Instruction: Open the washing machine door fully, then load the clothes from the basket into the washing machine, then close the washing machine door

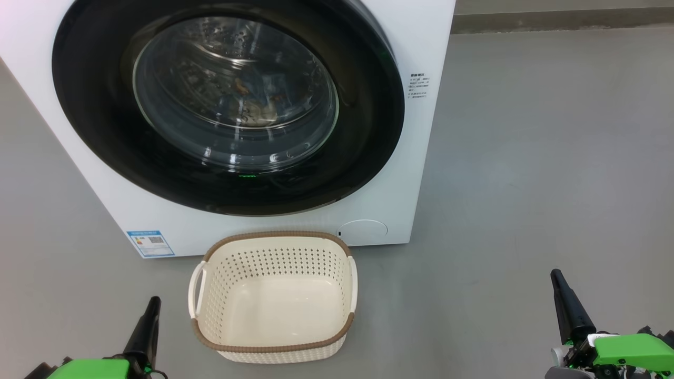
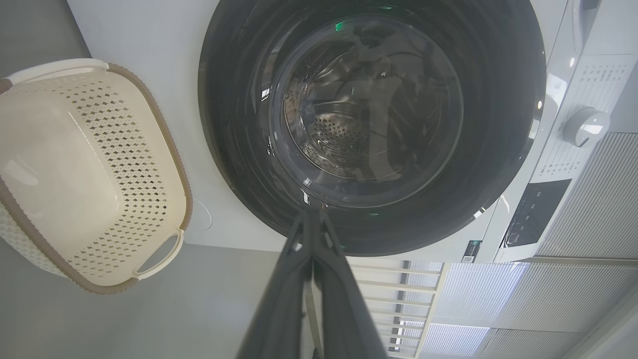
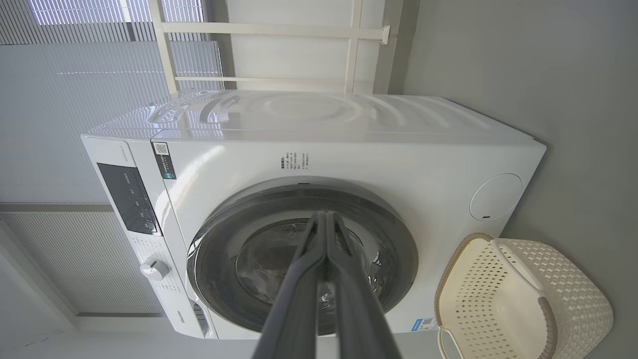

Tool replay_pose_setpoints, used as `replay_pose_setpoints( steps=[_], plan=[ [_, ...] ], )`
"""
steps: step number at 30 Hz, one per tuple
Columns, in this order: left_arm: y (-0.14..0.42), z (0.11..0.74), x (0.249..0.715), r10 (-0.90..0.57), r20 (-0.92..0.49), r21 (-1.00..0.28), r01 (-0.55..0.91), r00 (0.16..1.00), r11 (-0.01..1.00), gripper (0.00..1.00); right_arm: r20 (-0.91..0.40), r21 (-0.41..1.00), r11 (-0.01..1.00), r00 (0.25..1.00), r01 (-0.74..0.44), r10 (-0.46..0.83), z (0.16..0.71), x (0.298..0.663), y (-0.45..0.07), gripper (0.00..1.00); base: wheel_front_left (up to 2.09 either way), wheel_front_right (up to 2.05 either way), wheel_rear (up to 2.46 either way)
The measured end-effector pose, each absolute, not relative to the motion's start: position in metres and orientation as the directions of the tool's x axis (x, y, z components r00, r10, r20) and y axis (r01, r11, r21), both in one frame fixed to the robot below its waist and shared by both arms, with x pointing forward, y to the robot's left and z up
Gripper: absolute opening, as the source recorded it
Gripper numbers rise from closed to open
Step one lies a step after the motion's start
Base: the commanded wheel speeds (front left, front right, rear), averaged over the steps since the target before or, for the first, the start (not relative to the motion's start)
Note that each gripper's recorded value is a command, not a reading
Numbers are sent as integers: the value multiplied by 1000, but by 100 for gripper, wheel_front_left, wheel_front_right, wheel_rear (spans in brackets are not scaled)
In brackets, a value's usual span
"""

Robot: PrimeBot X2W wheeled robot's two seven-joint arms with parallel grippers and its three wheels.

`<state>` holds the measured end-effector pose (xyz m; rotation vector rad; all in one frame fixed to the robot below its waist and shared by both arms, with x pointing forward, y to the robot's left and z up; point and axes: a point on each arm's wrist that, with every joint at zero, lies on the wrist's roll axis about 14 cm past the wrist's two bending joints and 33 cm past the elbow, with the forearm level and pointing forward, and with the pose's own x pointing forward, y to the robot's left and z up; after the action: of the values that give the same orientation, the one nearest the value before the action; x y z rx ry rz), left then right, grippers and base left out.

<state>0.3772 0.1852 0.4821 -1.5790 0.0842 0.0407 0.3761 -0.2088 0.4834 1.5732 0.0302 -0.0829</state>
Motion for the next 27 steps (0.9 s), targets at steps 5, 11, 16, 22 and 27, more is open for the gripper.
replay_pose_setpoints(
  steps=[5, 11, 16, 22, 27],
  plan=[
    [185, 482, 377, -28, -79, -997, -80, 996, -8, 0, -72, 997, -5, 997, 72, -34, 483, 376, -209, 0, 0, 0, 0],
    [185, 482, 377, -28, -79, -997, -80, 996, -8, 0, -72, 997, -6, 997, 72, -28, 483, 376, -208, 0, 0, 0, 0],
    [185, 482, 377, -28, -79, -997, -79, 996, -8, 0, -72, 997, -7, 997, 71, -29, 483, 376, -208, 0, 0, 0, 0],
    [185, 482, 377, -28, -79, -997, -79, 996, -8, 0, -72, 997, -8, 997, 71, -30, 483, 376, -209, 0, 0, 0, 0],
    [185, 482, 377, -28, -79, -997, -79, 996, -8, 0, -72, 997, -8, 997, 71, -31, 483, 376, -209, 0, 0, 0, 0]
  ],
)
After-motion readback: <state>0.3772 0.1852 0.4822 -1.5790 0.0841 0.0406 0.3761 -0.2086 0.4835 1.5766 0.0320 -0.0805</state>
